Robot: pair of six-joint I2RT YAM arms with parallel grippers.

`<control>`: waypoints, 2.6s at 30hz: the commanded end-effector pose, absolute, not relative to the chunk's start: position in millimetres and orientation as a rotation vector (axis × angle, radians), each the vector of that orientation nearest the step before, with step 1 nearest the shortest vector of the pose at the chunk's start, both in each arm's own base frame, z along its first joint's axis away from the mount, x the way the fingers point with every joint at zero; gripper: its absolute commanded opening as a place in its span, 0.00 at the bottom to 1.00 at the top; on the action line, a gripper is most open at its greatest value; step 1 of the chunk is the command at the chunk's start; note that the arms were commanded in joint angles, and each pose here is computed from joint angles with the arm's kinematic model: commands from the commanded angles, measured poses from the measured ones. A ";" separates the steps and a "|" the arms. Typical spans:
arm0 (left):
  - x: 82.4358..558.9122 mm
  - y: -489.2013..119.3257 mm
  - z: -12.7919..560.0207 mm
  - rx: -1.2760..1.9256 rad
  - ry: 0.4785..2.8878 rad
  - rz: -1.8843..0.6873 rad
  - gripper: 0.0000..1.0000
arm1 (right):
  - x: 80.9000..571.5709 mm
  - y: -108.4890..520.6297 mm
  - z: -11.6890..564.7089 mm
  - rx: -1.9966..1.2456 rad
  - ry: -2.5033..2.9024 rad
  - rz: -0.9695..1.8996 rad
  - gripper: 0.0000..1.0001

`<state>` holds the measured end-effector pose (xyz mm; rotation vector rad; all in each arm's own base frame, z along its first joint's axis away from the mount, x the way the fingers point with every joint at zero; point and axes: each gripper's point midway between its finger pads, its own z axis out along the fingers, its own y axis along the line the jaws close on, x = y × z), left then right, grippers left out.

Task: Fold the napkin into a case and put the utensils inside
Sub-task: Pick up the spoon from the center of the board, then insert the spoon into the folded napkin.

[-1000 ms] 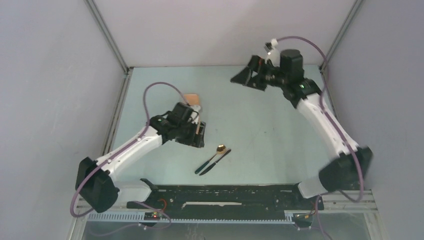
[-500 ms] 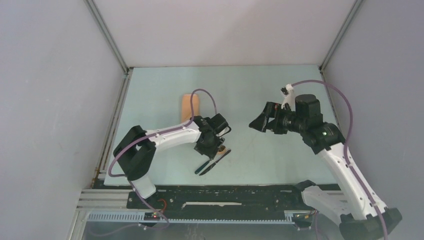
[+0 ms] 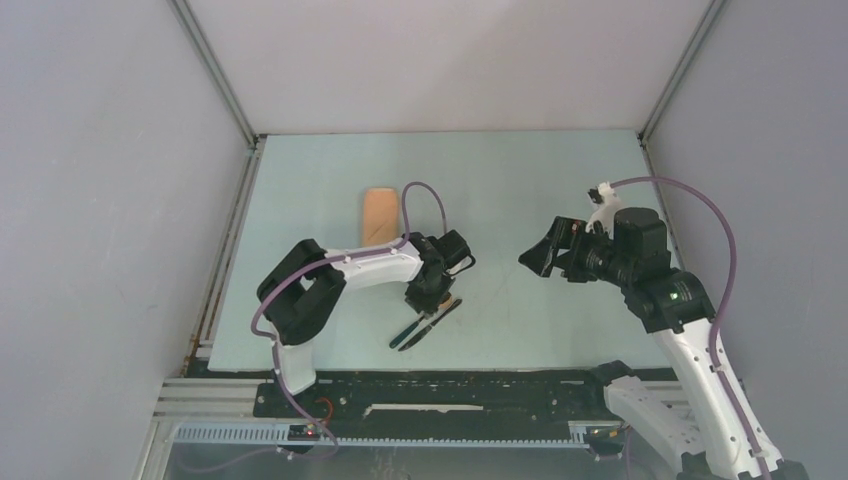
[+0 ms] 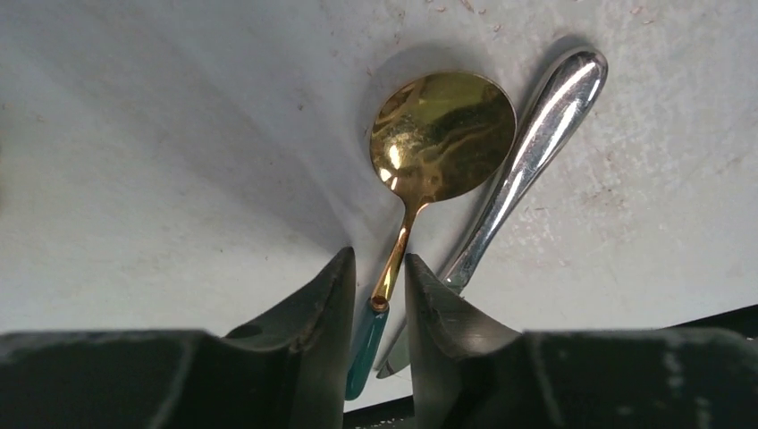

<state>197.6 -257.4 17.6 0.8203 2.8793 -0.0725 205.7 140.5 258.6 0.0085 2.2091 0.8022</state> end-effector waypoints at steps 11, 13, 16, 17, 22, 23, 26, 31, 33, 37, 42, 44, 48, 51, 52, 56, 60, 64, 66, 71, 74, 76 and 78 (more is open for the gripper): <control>225.9 -246.8 46.4 0.737 2.715 0.043 0.00 | 210.4 94.2 244.6 0.104 2.212 0.500 1.00; 240.5 -238.6 73.5 0.665 2.652 0.050 0.00 | 211.1 90.3 244.2 0.100 2.208 0.471 1.00; 270.5 -221.4 108.0 0.504 2.606 0.007 0.00 | 213.1 88.8 243.7 0.093 2.207 0.456 1.00; 283.0 -213.4 117.1 0.443 2.597 -0.003 0.00 | 213.9 88.9 242.2 0.093 2.213 0.454 1.00; 349.1 -176.0 144.3 0.262 2.538 0.032 0.00 | 221.7 92.7 235.4 0.097 2.244 0.458 1.00; 363.4 -169.5 147.9 0.234 2.531 0.038 0.00 | 223.9 94.7 234.2 0.093 2.251 0.465 1.00; 408.7 -153.7 161.9 0.161 2.504 0.059 0.00 | 227.5 97.4 231.4 0.096 2.263 0.474 1.00; 465.1 -136.6 156.1 0.073 2.507 0.092 0.00 | 231.1 99.1 225.2 0.107 2.289 0.474 1.00; 482.5 -133.4 148.4 0.056 2.509 0.111 0.00 | 231.6 98.3 222.3 0.110 2.297 0.467 1.00; 509.9 -127.7 140.1 -0.012 2.507 0.115 0.00 | 231.5 97.4 216.9 0.115 2.311 0.457 1.00; 524.5 -131.0 122.0 -0.017 2.514 0.109 0.00 | 231.2 98.5 211.9 0.118 2.327 0.463 1.00; 524.3 -130.9 113.5 -0.018 2.532 0.117 0.00 | 230.4 99.3 211.5 0.118 2.329 0.469 1.00; 527.6 -132.4 101.2 -0.032 2.545 0.115 0.00 | 229.0 101.7 212.1 0.117 2.328 0.489 1.00; 525.3 -135.2 95.6 -0.042 2.565 0.101 0.00 | 228.9 103.6 213.2 0.116 2.325 0.504 1.00; 523.0 -135.0 93.7 -0.050 2.571 0.100 0.00 | 228.5 103.8 212.5 0.115 2.328 0.506 1.00; 509.2 -133.3 86.5 -0.063 2.586 0.084 0.00 | 227.1 104.2 212.6 0.116 2.329 0.511 1.00; 494.3 -131.6 88.1 -0.078 2.575 0.079 0.00 | 226.6 107.5 213.4 0.114 2.321 0.536 1.00; 481.2 -133.2 86.5 -0.079 2.576 0.073 0.00 | 224.9 109.9 210.5 0.117 2.325 0.557 1.00; 475.7 -133.3 85.5 -0.081 2.572 0.074 0.00 | 223.7 110.3 208.4 0.118 2.331 0.560 1.00; 462.9 -137.8 77.4 -0.091 2.603 0.029 0.00 | 221.5 110.8 207.2 0.123 2.333 0.568 1.00; 454.1 -137.0 72.8 -0.109 2.619 0.024 0.00 | 221.1 110.9 207.9 0.123 2.330 0.571 1.00; 450.2 -137.3 72.3 -0.115 2.619 0.017 0.00 | 221.0 111.0 207.4 0.123 2.332 0.571 1.00; 447.2 -137.5 72.7 -0.113 2.616 0.016 0.00 | 221.2 111.4 206.3 0.122 2.334 0.573 1.00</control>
